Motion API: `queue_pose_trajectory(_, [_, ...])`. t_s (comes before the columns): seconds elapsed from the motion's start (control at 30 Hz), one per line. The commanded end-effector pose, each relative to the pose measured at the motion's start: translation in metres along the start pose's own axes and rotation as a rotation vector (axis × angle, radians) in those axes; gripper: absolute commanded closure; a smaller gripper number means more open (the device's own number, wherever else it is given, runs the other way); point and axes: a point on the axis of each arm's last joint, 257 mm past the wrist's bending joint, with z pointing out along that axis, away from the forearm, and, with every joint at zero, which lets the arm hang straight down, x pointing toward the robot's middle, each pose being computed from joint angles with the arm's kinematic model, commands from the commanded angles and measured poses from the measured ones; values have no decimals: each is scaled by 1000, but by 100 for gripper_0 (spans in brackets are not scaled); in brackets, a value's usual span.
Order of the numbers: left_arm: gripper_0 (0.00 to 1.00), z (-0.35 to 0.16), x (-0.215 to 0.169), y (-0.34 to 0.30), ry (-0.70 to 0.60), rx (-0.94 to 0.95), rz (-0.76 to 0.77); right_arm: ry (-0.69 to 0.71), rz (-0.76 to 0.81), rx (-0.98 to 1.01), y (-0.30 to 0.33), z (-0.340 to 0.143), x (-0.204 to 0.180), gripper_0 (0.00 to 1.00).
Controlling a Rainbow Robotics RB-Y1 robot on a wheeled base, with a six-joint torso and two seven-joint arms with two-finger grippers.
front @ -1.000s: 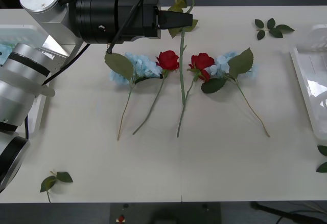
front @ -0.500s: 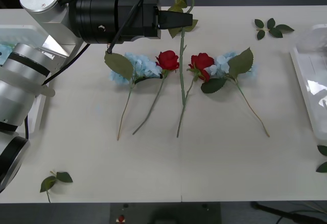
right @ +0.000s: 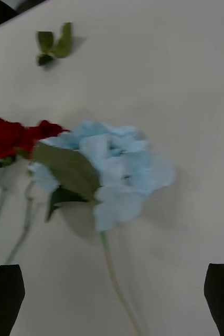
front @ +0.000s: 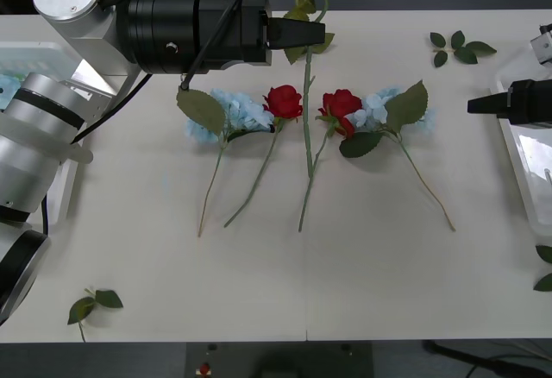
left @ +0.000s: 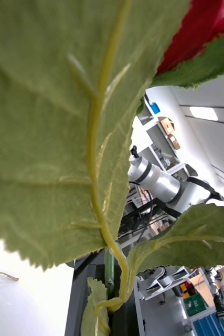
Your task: Put the red flowers into the right box and the blue flowers into the left box
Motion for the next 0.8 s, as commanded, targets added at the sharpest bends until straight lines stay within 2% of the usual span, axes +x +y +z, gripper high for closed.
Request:
queue_pose_trajectory(0.03, [100, 2, -19, -17, -16, 21, 81, -23, -8, -154, 51, -12, 7, 0])
queue_pose_trajectory(0.23, [100, 2, -19, -17, -16, 21, 81, -40, -51, -333, 122, -12, 21, 0])
queue_pose_trajectory(0.5, [100, 2, -19, -17, -16, 21, 81, -148, -116, -639, 216, -27, 45, 0])
queue_pose_trajectory(0.67, [100, 2, -19, -17, -16, 21, 81, -198, -167, -731, 252, -30, 63, 0])
queue_pose_trajectory(0.8, [100, 2, -19, -17, -16, 21, 81, -266, -179, -790, 272, -24, 64, 0])
